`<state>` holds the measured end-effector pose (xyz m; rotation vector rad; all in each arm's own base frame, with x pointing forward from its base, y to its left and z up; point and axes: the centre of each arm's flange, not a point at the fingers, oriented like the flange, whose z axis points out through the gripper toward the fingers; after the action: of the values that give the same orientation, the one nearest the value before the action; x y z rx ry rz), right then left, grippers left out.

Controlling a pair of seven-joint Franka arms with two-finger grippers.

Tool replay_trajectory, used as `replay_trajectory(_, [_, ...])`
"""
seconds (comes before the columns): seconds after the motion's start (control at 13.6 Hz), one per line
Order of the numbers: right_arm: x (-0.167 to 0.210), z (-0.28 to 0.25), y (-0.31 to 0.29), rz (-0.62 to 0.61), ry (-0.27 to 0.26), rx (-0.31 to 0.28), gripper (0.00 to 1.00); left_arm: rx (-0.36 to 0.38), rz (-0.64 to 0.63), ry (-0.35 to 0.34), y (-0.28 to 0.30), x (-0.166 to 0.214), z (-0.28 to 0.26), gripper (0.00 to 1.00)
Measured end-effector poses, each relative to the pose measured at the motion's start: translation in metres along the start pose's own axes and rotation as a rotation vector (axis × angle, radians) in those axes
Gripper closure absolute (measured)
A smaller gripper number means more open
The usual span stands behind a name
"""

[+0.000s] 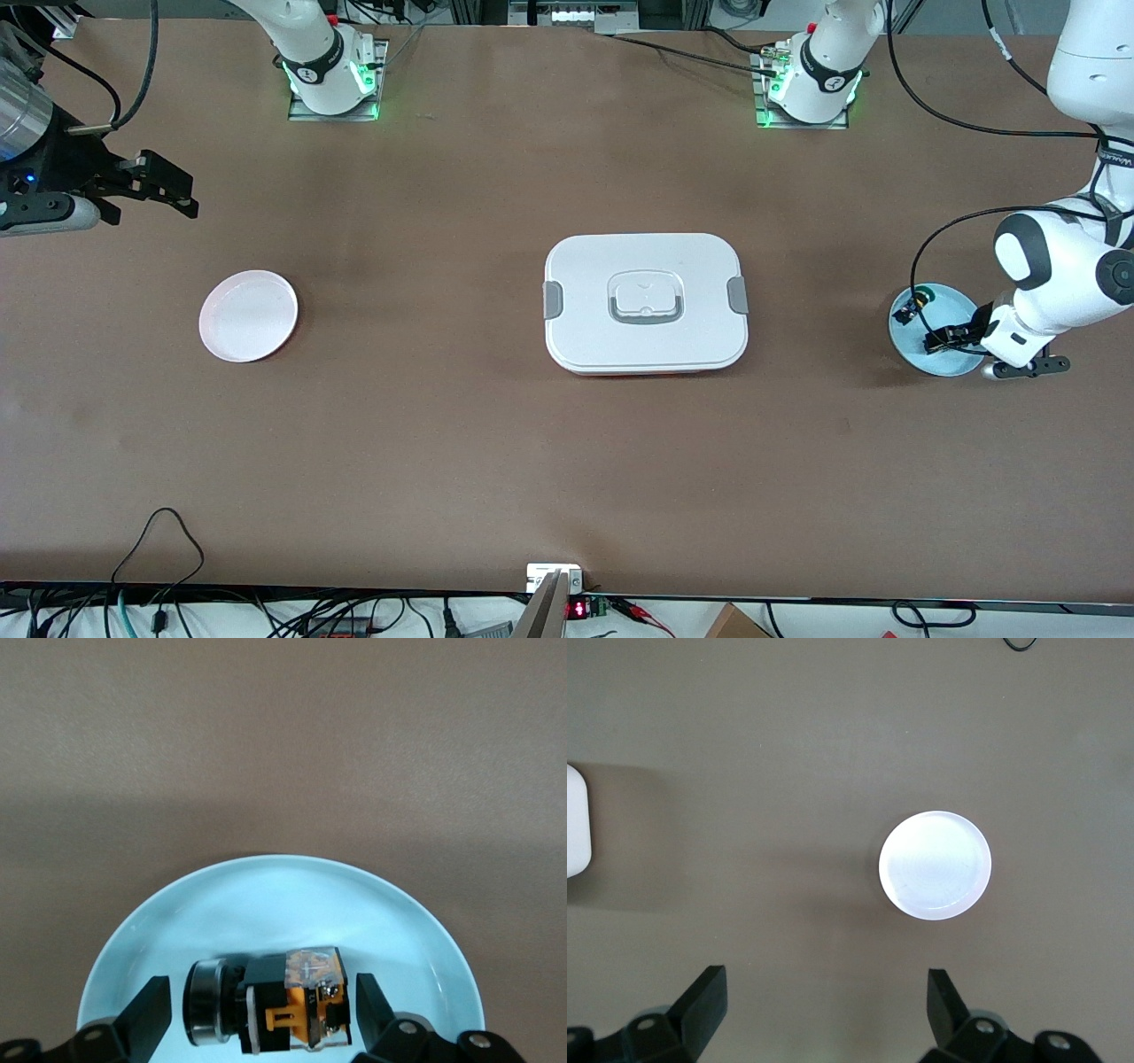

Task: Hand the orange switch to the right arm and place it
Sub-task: 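Close the left gripper on the orange switch and lift it, then carry the orange switch with the left gripper over the white box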

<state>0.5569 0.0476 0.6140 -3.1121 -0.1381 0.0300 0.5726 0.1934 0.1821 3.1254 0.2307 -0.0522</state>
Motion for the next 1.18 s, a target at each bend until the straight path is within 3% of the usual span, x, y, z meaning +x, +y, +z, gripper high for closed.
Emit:
replay_trajectory(0.07, [0.000, 0.000, 0.000, 0.000, 0.000, 0.000, 0.00, -0.001, 0.000, -0.005, 0.000, -0.001, 0.003, 0.09])
replay_trajectory(0.22, [0.000, 0.000, 0.000, 0.000, 0.000, 0.000, 0.00, -0.002, 0.000, -0.008, 0.000, -0.001, 0.005, 0.28])
replay_trajectory(0.66, [0.000, 0.000, 0.000, 0.000, 0.000, 0.000, 0.00, -0.003, 0.007, -0.010, 0.001, 0.002, 0.000, 0.28])
replay_trajectory(1.18, [0.000, 0.000, 0.000, 0.001, -0.001, 0.000, 0.00, -0.080, 0.065, -0.235, 0.031, 0.033, -0.098, 0.28])
